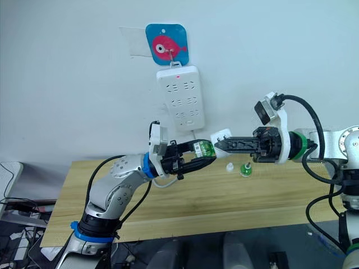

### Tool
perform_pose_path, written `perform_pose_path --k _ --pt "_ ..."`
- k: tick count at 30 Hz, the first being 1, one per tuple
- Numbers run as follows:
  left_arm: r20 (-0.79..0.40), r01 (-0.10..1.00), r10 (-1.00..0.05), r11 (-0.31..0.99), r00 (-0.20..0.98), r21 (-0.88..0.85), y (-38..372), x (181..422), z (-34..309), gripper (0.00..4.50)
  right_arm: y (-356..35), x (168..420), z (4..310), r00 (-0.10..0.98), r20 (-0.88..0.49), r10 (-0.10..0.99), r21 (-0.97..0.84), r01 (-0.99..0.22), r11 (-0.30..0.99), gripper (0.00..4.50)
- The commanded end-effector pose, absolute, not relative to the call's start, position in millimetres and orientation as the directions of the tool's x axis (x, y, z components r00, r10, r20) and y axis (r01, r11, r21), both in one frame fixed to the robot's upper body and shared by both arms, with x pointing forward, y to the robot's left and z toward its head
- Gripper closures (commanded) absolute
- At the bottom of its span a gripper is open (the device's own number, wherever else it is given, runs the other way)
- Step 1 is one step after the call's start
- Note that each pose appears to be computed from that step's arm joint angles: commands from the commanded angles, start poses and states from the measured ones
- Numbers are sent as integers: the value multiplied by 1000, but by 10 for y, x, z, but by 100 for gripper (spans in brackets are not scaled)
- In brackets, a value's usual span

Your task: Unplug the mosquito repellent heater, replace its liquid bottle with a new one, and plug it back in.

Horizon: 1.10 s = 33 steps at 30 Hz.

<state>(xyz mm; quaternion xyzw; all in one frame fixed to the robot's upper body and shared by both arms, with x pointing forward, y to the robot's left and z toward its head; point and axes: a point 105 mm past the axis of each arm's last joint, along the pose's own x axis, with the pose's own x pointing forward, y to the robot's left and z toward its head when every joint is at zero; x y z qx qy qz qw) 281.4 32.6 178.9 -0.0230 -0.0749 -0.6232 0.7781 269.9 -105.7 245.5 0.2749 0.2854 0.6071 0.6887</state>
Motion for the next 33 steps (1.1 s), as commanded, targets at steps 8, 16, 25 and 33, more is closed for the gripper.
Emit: perform_pose_path --k 8,16,25,33 --pt "159 987 -982 122 105 106 208 2612 1871 225 -1075 2886 2591 173 -69 982 659 -731 175 448" --pt "153 994 -987 65 51 90 195 2522 1875 225 -1056 3079 2321 292 -196 936 598 -721 350 448" --pt "151 995 -988 55 43 82 197 2518 1876 225 -1074 3057 2228 290 -213 933 590 -723 359 448" --pt "208 974 -965 190 161 127 322 2691 1924 225 -1235 2736 2659 148 -45 988 607 -781 145 448"
